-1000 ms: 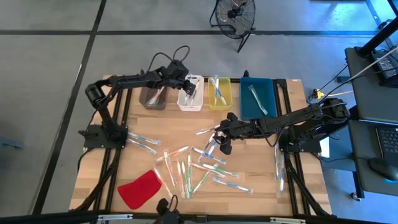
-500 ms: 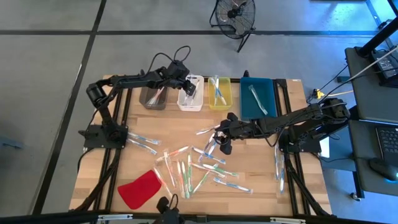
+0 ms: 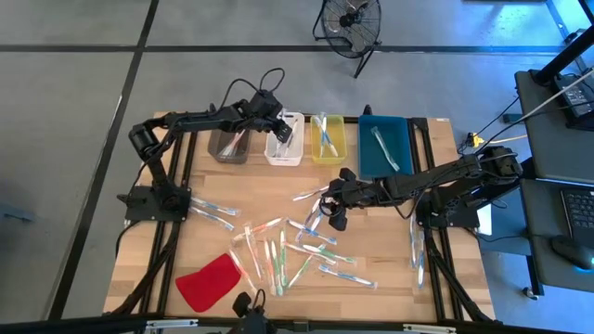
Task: Pick & Place Toothbrushes
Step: Put the violet toothbrush into the white bin, then put the blue toothbrush into the yellow bin
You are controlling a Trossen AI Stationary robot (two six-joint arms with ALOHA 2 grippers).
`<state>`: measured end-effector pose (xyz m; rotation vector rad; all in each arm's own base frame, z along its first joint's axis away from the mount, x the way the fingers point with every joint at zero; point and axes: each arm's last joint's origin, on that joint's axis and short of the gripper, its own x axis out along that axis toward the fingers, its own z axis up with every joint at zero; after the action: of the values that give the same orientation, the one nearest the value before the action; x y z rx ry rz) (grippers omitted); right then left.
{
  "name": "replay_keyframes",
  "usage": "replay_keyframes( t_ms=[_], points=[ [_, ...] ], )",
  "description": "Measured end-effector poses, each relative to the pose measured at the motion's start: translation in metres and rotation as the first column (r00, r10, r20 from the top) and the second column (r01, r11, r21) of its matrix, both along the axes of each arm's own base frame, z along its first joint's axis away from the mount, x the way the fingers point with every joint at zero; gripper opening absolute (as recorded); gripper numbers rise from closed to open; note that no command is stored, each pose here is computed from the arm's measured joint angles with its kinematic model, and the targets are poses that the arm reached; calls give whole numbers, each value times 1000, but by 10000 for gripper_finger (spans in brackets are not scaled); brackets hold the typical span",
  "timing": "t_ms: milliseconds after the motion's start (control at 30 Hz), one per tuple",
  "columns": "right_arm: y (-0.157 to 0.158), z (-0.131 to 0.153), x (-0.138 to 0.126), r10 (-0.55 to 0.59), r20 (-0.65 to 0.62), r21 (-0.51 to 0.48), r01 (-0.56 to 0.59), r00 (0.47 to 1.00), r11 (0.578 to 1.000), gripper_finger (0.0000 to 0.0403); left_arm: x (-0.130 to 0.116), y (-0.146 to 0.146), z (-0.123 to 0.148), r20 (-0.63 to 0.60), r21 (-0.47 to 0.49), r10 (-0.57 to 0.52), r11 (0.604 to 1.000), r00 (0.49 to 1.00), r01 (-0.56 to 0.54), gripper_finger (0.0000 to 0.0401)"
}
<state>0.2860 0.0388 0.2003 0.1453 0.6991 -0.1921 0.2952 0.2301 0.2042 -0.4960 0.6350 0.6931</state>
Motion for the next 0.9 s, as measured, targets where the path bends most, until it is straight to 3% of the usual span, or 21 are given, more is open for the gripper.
replay_keyframes(
  t_ms=[467,667,900],
  points=[
    [0,-2,-2,2,-30,-7,-2,1000,1000,115,-1,-1,3,5,-6,-7,1000,1000,7,205],
    [-1,-3,-3,42,-55,-53,-45,998,998,112,-6,-8,23,46,23,-71,997,996,70,208],
    [0,-3,-3,184,-102,-206,-202,978,957,141,-12,-36,46,-15,62,-158,985,987,158,196]
  ],
)
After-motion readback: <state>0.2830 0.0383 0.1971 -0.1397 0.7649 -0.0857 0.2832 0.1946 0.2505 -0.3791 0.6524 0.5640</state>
